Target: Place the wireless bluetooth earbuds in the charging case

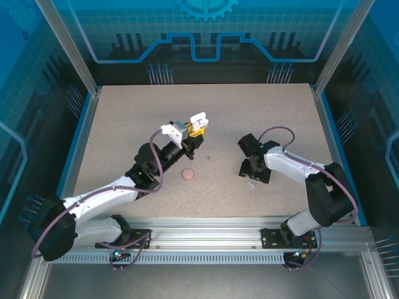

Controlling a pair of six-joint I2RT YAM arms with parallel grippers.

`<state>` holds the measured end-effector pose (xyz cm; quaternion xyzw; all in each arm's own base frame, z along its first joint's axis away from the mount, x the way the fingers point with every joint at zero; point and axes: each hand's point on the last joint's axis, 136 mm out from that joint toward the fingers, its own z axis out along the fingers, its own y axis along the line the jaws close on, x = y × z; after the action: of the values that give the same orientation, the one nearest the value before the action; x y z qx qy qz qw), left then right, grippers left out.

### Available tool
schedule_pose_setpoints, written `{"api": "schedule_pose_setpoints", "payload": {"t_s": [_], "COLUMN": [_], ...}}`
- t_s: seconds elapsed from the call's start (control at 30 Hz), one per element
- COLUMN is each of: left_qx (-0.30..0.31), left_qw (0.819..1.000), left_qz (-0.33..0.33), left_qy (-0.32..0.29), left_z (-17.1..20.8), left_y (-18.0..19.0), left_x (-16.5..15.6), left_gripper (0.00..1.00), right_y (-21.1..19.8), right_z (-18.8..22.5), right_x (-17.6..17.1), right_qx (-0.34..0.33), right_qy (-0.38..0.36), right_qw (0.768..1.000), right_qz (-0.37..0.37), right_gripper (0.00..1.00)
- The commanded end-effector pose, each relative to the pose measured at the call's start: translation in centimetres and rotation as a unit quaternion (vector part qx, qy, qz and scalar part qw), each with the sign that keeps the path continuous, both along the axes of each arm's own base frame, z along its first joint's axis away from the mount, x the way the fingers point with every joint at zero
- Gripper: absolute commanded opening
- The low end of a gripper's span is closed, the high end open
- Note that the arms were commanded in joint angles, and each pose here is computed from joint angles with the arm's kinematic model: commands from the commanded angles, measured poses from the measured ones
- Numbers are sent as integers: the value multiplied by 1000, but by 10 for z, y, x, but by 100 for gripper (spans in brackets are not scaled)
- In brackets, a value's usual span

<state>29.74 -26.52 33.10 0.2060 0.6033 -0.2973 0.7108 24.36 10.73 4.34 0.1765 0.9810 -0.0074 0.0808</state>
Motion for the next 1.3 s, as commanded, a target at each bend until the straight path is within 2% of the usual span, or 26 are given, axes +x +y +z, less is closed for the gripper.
{"api": "schedule_pose_setpoints", "payload": {"t_s": [0.0,0.23,0.4,0.8,1.27], "left_qx": [-24,-26,-27,-25,-23], "left_qw": [999,999,999,999,1000], "left_qz": [-16,-17,-19,-16,-16], "left_qy": [-15,-16,-16,-14,-13], "left_z": [14,16,17,16,14], "left_y": [-3,-4,-5,-7,-10], "left_x": [-5,-6,-5,-2,1], "left_gripper": [0,0,0,0,0], "right_y": [14,22,20,21,31], "right_z": [1,-10,-21,-27,-20], "right_x": [-17,-42,-45,-13,21], "right_qx": [38,64,62,47,62], "right_qy": [13,31,36,27,12], "right_qw": [999,997,997,998,998], "right_qz": [-4,-19,-26,-14,-7], "right_gripper": [72,78,80,79,78]}}
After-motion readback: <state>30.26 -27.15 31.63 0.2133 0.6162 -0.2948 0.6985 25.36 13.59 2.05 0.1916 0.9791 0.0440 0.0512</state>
